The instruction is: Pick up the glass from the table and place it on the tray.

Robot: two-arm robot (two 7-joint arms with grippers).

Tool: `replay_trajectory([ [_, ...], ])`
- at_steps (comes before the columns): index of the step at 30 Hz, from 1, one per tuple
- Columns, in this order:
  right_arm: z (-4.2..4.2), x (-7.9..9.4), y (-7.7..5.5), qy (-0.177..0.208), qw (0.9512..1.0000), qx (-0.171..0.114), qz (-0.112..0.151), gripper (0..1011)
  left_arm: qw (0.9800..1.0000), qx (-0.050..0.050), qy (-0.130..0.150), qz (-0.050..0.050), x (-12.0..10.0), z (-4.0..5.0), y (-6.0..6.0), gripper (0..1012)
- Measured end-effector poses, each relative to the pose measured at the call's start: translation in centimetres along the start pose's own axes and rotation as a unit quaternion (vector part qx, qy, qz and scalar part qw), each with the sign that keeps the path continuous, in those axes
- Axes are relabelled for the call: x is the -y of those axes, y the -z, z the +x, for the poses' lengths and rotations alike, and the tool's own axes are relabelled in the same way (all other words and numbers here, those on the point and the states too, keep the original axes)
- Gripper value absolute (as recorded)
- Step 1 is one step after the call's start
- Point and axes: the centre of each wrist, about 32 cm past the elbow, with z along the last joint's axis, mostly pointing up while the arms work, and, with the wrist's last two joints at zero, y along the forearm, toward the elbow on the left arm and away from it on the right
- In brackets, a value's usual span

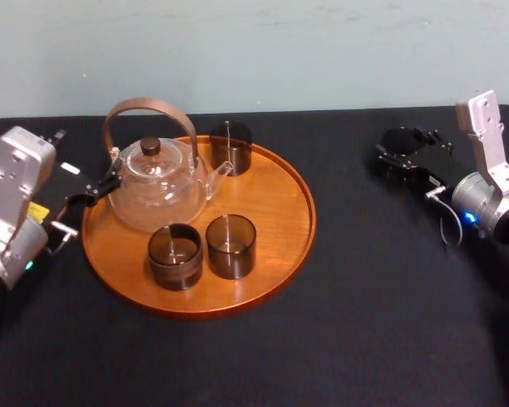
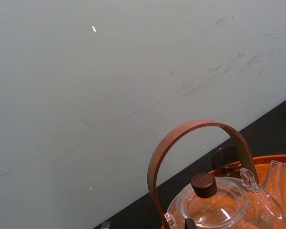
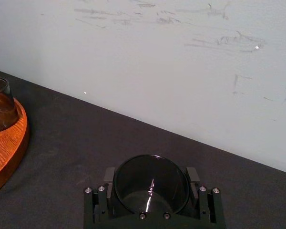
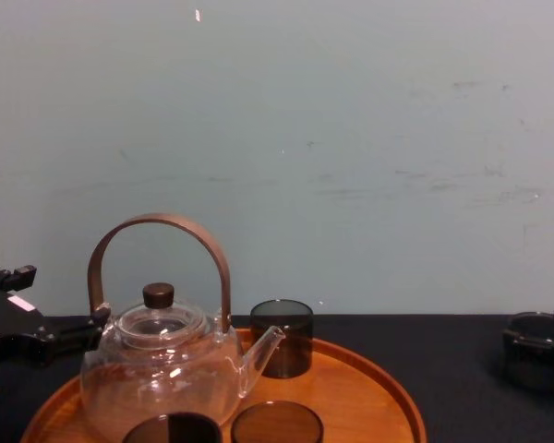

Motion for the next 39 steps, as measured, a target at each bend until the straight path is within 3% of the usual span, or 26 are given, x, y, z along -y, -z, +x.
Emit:
replay_trajectory([
  [26,-0.05,0.0,0.0,0.0,1.0,-0.001,0.001,911,1.0,0.0,0.0,0.0,0.0,0.0,0.0,1009],
  [33,-0.49,-0.2,-0.4,-0.009,0.9999,0.005,0.012,912,1.0,0.0,0.0,0.0,0.0,0.0,0.0,1009],
  [39,-1.39,0.1,-1.3,-0.024,0.9992,0.018,0.028,912,1.0,0.0,0.0,0.0,0.0,0.0,0.0,1010],
])
